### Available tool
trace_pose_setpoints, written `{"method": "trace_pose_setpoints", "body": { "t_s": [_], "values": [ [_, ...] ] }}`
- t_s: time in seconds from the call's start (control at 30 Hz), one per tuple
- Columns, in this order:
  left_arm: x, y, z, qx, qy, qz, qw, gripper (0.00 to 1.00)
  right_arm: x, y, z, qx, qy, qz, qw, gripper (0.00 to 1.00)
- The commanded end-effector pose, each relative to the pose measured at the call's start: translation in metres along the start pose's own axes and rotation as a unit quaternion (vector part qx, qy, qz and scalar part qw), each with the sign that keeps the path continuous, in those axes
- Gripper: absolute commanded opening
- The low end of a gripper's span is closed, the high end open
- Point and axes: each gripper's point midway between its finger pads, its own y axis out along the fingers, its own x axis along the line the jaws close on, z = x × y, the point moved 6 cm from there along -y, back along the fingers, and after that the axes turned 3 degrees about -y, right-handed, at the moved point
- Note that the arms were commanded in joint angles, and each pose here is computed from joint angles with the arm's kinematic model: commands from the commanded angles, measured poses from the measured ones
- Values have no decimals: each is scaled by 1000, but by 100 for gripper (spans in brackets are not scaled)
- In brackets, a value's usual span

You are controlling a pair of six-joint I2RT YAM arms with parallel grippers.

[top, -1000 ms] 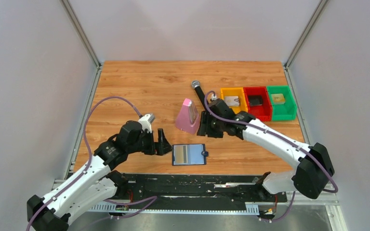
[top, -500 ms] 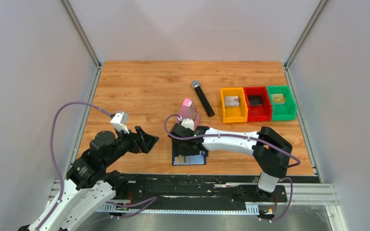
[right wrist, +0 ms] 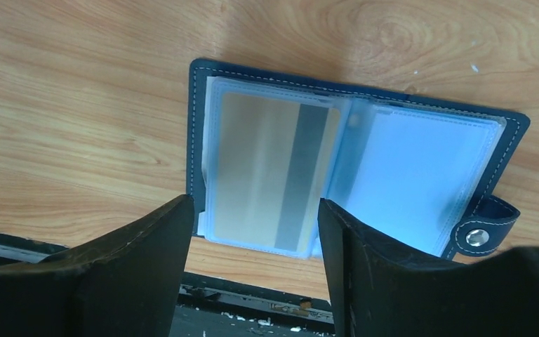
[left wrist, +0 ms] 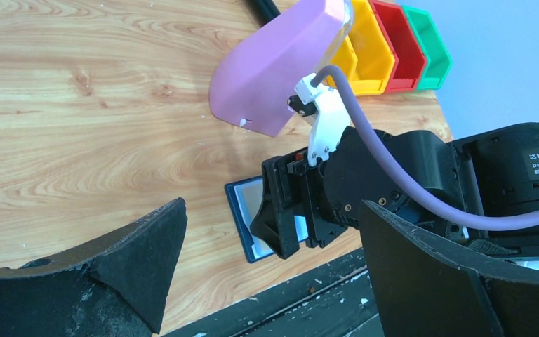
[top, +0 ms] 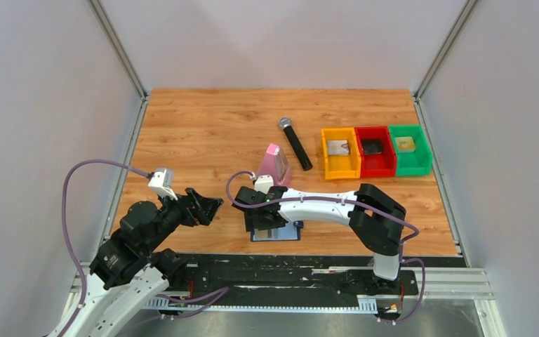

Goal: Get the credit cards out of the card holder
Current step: Remove the credit card from the card holder.

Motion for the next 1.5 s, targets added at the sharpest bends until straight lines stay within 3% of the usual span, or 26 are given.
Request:
{"method": "trace_pose_setpoints", "body": {
  "t_s": [0.0, 0.8, 1.23, 1.47],
  "values": [
    [0, 1, -4, -11, -4, -7, 1000, 100, 3, -1, -4, -11, 3, 15, 1000, 67],
    [3, 3, -2, -9, -5, -15, 1000, 100, 2, 16, 4, 8, -13, 37, 999, 66],
    [3, 8, 1, 15, -8, -29, 999, 100, 6, 13, 3, -1, 2, 12, 1000, 52],
    [3, 17, 13, 57, -36, -44, 997, 90, 8, 7, 0, -12, 11, -24, 1000, 51]
  ]
}}
